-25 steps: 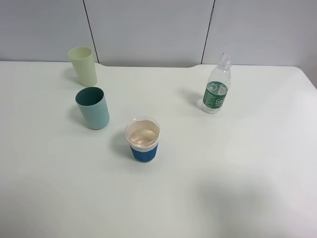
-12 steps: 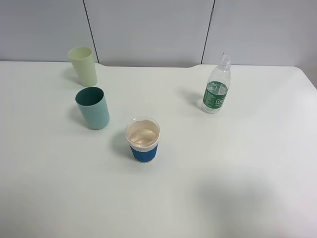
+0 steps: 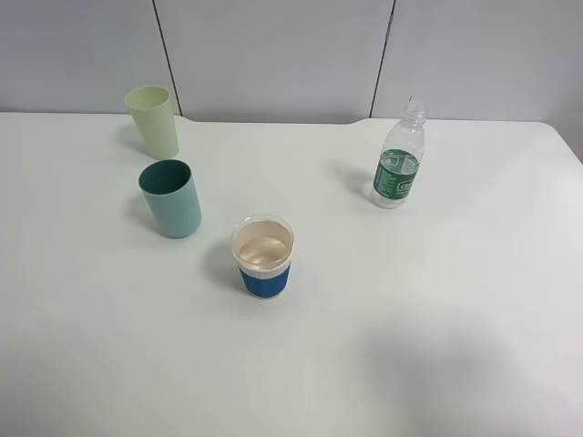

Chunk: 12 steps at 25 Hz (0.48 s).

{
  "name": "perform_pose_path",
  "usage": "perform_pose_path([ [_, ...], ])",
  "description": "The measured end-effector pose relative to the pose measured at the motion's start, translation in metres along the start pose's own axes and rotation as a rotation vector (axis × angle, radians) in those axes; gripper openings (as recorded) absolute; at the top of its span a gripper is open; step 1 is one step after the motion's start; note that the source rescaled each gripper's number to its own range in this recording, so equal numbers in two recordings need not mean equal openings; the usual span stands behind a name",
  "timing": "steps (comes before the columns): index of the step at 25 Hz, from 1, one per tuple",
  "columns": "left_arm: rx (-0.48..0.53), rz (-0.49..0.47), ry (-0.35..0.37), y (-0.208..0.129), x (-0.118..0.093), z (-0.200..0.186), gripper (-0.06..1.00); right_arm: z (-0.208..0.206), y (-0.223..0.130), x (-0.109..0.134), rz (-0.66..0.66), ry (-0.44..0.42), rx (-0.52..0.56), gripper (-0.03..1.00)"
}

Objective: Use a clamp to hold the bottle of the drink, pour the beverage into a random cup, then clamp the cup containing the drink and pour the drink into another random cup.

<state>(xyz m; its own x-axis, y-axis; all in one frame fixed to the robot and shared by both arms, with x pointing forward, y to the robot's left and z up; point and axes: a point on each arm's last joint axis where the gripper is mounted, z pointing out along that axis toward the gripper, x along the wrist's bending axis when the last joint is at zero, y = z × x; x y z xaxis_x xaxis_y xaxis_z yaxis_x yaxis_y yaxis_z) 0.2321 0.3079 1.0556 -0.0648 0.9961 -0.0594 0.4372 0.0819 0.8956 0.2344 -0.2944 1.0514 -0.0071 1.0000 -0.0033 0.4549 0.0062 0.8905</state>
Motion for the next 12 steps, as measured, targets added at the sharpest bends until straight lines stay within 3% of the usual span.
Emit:
perform_pose_path([
  [12,0.000,0.000,0.000,0.0000,0.0000,0.0000,1.00,0.0000,0.0000,0.0000,0.000,0.000,0.000,1.00],
])
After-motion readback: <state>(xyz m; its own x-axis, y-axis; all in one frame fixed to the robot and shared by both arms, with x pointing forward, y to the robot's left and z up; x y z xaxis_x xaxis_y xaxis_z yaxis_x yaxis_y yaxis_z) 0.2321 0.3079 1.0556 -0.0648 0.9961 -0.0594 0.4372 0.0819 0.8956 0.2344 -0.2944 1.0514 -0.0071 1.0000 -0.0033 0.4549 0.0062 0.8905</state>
